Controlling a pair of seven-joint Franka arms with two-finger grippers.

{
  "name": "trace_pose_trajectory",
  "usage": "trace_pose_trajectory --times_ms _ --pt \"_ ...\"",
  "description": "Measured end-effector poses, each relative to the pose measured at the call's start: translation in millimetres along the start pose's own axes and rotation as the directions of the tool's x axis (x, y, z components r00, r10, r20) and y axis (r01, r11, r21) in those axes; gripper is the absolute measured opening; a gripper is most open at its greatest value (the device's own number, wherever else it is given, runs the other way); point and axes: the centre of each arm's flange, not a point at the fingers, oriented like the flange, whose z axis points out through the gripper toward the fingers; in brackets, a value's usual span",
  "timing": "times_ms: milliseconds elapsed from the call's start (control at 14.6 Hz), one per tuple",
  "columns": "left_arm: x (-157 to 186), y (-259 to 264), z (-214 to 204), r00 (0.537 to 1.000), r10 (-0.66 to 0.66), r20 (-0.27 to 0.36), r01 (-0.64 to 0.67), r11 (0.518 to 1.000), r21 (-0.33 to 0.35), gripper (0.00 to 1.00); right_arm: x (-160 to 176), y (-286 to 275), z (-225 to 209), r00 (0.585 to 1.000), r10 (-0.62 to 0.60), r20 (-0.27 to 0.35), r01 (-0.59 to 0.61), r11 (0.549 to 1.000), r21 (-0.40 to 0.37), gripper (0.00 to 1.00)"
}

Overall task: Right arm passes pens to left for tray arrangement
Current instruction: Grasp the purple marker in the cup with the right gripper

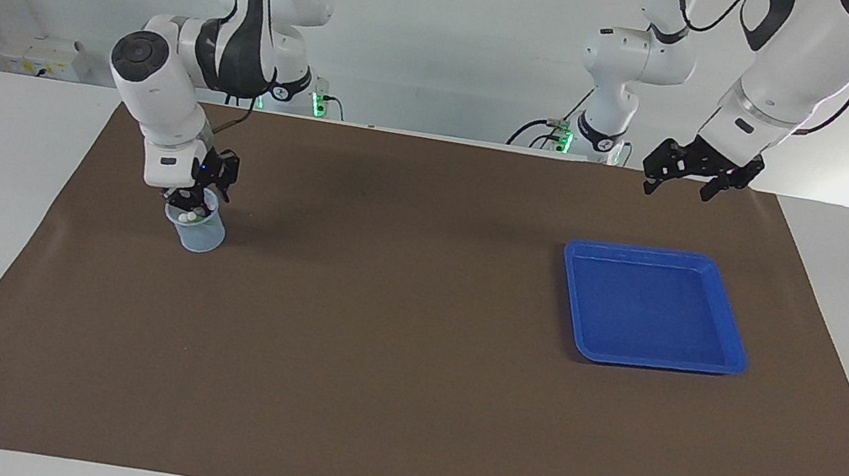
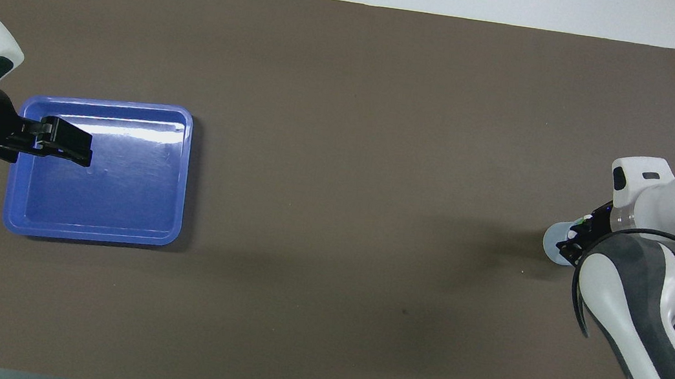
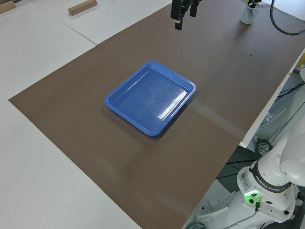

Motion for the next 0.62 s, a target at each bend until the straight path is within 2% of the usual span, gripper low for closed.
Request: trace_pose_trajectory --times_ms 137,205,274,411,616 --pt "0.0 0.0 0.0 1.000 0.000 0.000 0.000 1.000 0.000 1.00 -0.6 -0.7 -0.1 1.000 -0.002 0.000 0.002 1.000 -0.001 0.37" --pt "0.0 0.0 0.0 1.000 0.000 0.000 0.000 1.000 0.000 1.00 -0.7 -0.7 -0.3 1.000 -0.003 -0.001 0.003 1.000 -0.002 0.30" --pt "0.0 0.0 0.0 1.000 0.000 0.000 0.000 1.000 0.000 1.00 -0.5 -0.6 -0.5 1.000 -0.004 -0.002 0.004 1.000 -0.005 0.30" --pt "0.0 0.0 0.0 1.000 0.000 0.000 0.000 1.000 0.000 1.00 0.1 0.3 -2.0 1.000 -0.005 -0.008 0.005 1.000 -0.014 0.18" --pt "0.0 0.0 0.0 1.000 0.000 0.000 0.000 1.000 0.000 1.00 1.7 3.2 -9.0 1.000 -0.005 -0.016 0.004 1.000 -0.024 0.18"
